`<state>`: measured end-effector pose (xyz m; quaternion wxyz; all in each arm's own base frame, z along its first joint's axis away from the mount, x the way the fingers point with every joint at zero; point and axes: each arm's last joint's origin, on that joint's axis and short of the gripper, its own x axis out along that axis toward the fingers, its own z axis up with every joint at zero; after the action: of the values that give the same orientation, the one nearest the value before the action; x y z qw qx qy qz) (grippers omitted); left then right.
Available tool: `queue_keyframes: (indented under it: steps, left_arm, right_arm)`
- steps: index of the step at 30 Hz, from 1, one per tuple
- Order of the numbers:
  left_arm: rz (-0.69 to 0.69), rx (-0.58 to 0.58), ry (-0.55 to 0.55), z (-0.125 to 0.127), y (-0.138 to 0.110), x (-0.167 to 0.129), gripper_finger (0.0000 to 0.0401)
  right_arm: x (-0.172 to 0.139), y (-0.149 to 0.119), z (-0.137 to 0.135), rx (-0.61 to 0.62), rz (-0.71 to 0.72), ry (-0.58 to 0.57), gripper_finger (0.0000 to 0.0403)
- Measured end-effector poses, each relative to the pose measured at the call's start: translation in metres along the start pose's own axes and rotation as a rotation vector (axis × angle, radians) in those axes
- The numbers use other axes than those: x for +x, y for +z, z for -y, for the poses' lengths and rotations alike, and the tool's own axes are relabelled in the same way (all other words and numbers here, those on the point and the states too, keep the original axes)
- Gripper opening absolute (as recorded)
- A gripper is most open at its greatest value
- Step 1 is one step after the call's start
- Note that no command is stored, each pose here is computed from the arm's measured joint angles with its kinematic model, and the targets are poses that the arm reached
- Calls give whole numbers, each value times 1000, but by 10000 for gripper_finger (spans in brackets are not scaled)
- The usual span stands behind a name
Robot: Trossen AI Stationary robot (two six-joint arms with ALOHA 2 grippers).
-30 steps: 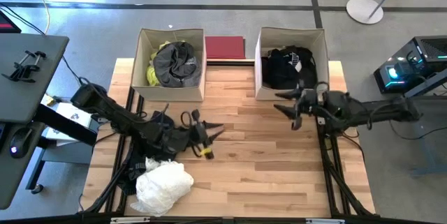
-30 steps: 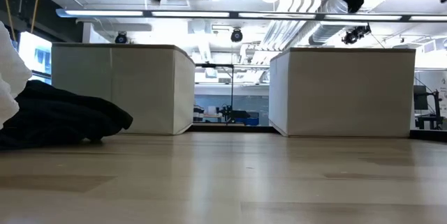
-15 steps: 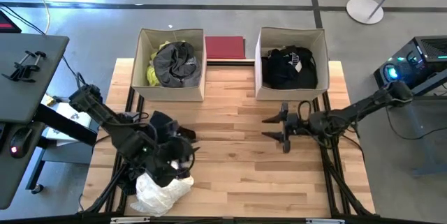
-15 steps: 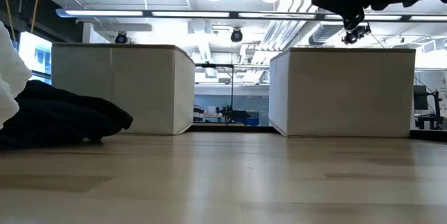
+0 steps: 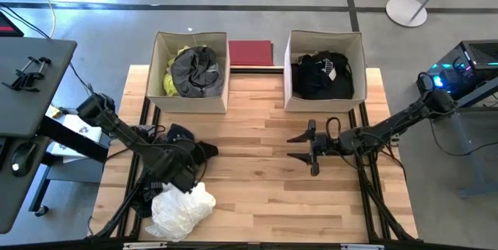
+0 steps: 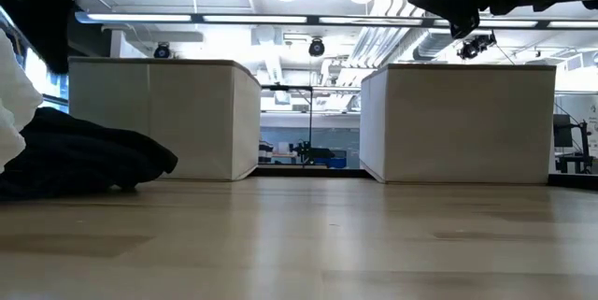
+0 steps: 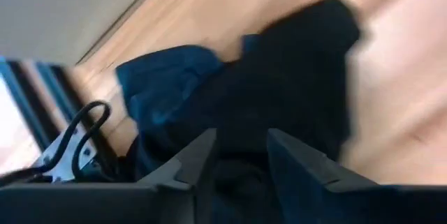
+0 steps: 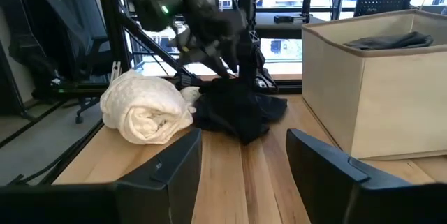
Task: Sort clothes
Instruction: Put the black shorts into the right brown laundry organizer
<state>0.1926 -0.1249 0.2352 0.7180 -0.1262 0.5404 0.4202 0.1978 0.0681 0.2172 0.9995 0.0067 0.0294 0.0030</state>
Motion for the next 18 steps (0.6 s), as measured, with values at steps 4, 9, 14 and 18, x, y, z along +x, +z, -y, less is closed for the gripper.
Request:
queue_keyframes:
  steps: [4, 9, 14, 18]
  left_arm:
    - [-41, -110, -17, -5, -3, 30, 164]
    - [-141, -156, -110, -10, -12, 75, 197]
    - [-183, -166, -165, -18, -21, 116, 180]
    - [-182, -158, -168, -20, -18, 121, 98]
  right_arm:
    - [0, 1, 0, 3, 7, 0, 197]
    - [0, 1, 0, 7, 6, 0, 197]
    - [0, 1, 0, 10, 6, 0, 197]
    - [0, 1, 0, 11, 7, -1, 197]
